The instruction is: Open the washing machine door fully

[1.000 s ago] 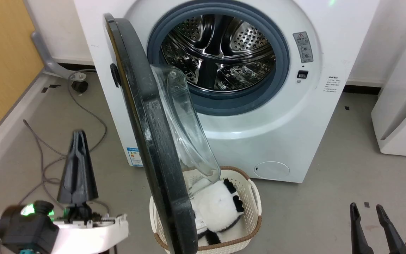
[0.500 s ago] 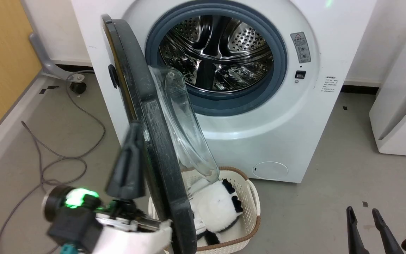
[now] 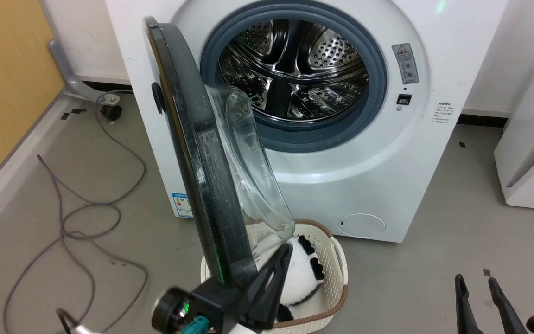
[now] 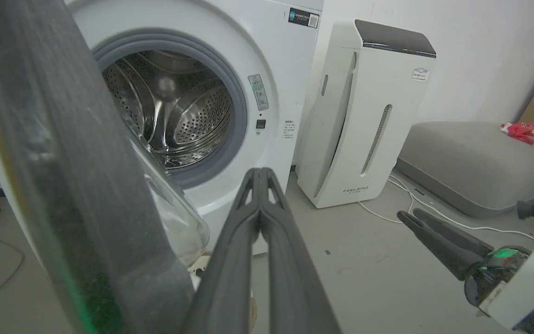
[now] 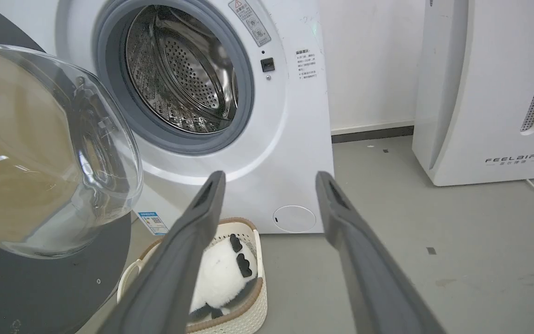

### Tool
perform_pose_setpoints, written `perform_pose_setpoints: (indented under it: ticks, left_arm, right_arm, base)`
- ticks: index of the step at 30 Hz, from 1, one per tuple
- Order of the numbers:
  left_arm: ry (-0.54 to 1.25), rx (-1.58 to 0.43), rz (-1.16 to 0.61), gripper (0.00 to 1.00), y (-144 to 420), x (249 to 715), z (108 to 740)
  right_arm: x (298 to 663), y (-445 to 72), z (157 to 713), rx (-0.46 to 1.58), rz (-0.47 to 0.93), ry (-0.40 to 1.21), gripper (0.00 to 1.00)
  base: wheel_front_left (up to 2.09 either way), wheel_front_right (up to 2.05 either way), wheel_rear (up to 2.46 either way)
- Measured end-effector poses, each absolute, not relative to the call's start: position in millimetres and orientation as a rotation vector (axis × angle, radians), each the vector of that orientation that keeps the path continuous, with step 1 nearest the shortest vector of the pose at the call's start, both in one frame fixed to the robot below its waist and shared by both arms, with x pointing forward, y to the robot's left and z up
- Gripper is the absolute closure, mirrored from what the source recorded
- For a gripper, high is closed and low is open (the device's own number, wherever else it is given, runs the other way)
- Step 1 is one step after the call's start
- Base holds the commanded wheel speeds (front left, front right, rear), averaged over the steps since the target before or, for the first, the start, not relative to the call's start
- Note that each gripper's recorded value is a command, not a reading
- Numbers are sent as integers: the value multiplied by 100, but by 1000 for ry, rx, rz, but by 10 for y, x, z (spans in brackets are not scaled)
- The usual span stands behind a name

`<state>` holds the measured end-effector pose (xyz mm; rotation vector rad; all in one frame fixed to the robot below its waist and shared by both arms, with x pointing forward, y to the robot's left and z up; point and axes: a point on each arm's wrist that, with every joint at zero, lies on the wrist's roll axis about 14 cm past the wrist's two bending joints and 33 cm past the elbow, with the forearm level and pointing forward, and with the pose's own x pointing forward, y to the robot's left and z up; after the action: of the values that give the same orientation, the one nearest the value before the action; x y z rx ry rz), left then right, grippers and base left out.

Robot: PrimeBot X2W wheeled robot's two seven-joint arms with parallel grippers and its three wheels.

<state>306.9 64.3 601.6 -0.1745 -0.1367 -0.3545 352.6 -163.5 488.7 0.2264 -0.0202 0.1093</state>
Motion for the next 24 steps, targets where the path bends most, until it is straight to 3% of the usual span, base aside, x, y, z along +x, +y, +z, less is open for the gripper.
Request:
perform_pose_setpoints:
  ticks: [7, 24]
  left_arm:
    - [28, -172, -255, 100, 816, 3092, 5562]
    - [61, -139, -91, 100, 1267, 3027, 5383]
  right_arm:
    - [3546, -1575, 4849, 229, 124, -8, 0]
    - [3666, -1225, 4808, 241, 225, 18, 0]
  base:
    - [0, 0, 0]
    - [0, 0, 0]
